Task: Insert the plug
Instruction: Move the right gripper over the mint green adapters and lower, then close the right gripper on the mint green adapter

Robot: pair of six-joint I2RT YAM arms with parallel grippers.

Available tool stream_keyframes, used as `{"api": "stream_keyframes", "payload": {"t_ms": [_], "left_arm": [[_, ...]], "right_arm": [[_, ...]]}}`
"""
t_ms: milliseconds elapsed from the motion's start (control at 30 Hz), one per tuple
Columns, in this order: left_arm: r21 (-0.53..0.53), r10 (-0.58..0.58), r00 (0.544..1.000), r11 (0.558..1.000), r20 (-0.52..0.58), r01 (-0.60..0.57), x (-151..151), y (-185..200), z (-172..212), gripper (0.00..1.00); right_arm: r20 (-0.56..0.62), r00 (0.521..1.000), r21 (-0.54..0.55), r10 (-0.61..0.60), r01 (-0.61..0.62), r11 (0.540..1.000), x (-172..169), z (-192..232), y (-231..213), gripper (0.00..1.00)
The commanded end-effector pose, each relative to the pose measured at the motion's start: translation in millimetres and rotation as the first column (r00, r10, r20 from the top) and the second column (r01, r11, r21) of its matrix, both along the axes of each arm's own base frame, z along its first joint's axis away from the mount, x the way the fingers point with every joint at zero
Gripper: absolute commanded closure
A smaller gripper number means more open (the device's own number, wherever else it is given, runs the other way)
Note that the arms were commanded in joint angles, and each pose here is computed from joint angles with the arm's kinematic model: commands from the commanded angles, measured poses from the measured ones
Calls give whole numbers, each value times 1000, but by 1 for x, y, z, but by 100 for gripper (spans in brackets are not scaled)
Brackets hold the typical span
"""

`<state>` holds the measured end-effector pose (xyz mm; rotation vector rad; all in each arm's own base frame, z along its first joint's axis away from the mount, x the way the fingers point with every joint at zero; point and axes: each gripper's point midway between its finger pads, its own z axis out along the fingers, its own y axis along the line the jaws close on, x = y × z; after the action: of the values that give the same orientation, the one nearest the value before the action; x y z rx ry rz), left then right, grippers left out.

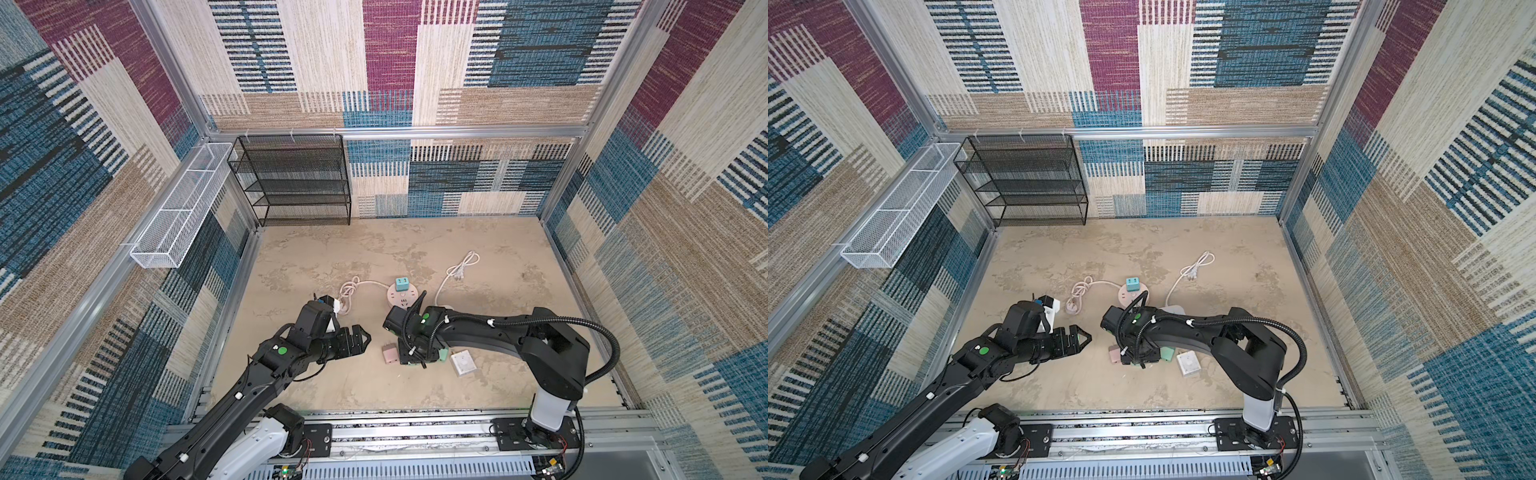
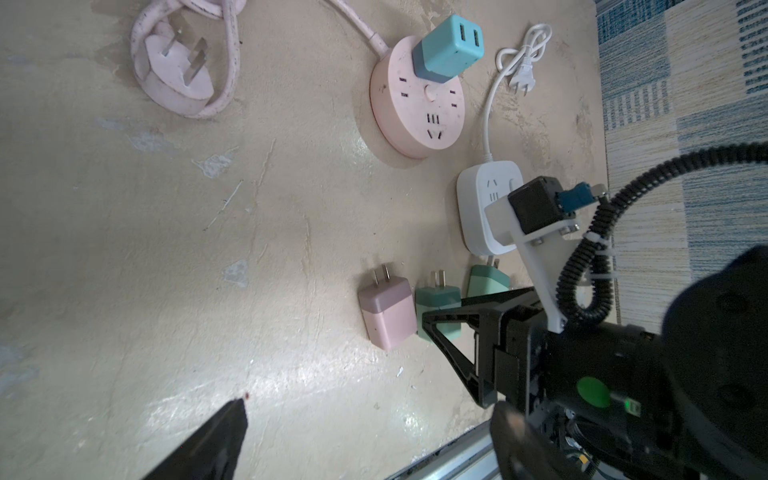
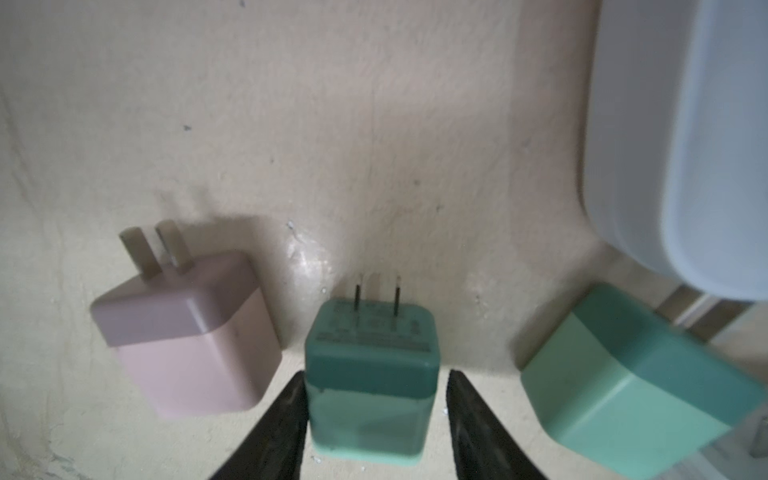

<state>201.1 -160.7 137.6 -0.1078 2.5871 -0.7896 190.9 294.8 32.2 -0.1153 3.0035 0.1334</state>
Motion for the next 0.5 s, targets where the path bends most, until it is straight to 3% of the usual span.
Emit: {"api": "stream_keyframes", "payload": {"t_ms": [0, 467], "left_arm": [[-17, 11, 1000, 1000, -3, -11, 1, -2, 1, 4], [-22, 13, 1000, 1000, -14, -13, -1, -2, -4, 4]], "right_arm": [[-2, 1000, 6, 1, -1, 1000, -1, -4, 2, 45], [-4, 999, -33, 39, -39, 999, -4, -14, -6, 56]]}}
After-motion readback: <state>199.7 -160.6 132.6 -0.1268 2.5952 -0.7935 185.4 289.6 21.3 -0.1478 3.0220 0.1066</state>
